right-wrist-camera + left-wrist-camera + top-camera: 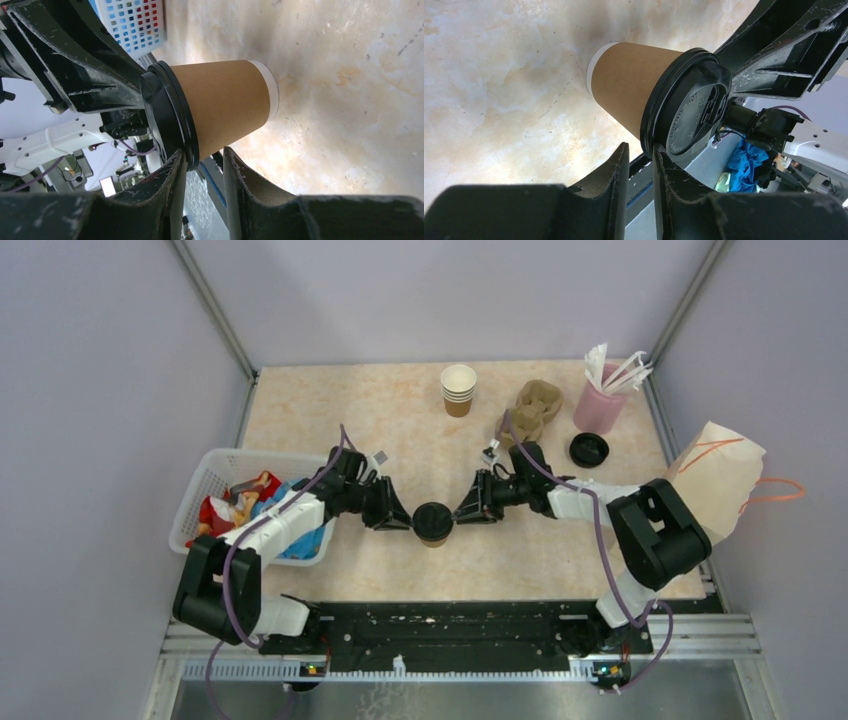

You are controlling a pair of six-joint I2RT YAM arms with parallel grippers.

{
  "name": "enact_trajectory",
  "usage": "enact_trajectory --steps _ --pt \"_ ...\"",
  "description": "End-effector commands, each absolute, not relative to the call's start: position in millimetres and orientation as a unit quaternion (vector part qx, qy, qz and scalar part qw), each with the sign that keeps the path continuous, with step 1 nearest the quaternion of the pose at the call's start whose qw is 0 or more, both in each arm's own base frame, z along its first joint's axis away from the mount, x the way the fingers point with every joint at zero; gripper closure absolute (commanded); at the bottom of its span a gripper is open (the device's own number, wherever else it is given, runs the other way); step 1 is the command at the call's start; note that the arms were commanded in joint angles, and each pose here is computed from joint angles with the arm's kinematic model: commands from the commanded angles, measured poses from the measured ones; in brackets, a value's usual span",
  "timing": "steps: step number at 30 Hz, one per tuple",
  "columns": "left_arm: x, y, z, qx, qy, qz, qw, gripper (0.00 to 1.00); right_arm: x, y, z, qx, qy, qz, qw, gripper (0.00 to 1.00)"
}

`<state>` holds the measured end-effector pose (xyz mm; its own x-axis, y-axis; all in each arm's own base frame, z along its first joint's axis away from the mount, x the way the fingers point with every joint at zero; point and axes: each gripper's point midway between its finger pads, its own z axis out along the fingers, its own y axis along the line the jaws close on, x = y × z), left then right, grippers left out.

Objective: Pack the takeout coffee

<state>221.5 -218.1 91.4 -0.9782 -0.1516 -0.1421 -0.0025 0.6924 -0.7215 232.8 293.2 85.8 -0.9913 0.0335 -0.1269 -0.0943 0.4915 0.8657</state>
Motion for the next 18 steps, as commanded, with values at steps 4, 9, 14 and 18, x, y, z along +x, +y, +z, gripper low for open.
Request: enact_trajectory --steps 4,9,14,18 --pt "180.5 -159.4 2.4 -0.042 0.985 -0.159 0.043 0.74 213.5 265.6 11.2 0.021 0.913 0.405 0.034 0.69" --pt "180.8 -152.7 0.1 -0.048 0.990 -0.122 0.050 0.76 227.3 271.5 28.8 0.011 0.910 0.411 0.056 0.69" --pt "168.0 -142.6 -18.0 -0.060 0.994 -0.081 0.048 0.75 226.3 269.0 22.4 0.018 0.912 0.405 0.055 0.69" --pt "161.0 -141.5 -29.5 -0.050 0.997 -0.046 0.048 0.75 215.5 263.4 3.5 0.030 0.917 0.396 0.042 0.69"
